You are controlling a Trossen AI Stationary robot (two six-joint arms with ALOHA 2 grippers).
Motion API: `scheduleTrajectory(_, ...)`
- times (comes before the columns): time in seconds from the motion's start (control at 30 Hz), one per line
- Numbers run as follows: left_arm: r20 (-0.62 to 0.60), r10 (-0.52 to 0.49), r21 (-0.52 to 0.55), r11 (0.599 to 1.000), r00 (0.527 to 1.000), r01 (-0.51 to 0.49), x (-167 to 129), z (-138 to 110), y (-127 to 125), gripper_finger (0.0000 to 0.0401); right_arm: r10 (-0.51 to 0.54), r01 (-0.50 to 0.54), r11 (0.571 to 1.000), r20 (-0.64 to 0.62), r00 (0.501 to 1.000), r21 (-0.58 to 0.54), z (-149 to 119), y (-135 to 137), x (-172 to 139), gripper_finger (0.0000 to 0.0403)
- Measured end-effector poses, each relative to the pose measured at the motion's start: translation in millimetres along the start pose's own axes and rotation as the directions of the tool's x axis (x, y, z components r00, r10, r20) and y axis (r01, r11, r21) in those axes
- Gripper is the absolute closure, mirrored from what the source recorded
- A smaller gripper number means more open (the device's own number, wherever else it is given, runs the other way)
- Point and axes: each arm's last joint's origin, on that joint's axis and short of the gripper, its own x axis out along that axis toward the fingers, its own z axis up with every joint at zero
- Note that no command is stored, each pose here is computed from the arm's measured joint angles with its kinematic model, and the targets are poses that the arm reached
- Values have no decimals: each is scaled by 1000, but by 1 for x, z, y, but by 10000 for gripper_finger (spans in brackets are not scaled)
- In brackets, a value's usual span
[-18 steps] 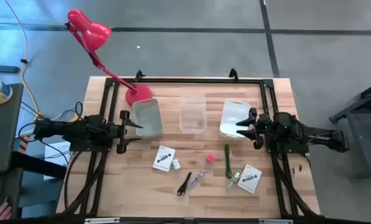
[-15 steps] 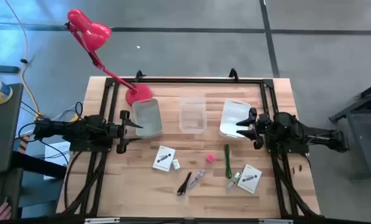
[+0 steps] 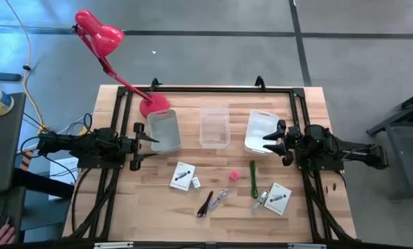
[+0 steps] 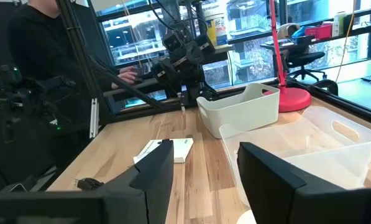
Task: Pick and place items into bin
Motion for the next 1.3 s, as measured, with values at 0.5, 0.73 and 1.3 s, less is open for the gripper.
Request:
scheduleTrajectory(0.5,0,0,0,1000,1000,0,0,0,0,185,0,0,1000,0,1000,0,0,0,0,234)
scheduleTrajectory(0.73,-1,0,0,1000,1000,0,0,0,0,185,0,0,1000,-1,1000,0,0,0,0,237)
scheduleTrajectory(1.3,0,0,0,1000,1000,0,0,0,0,185,0,0,1000,0,1000,0,0,0,0,242)
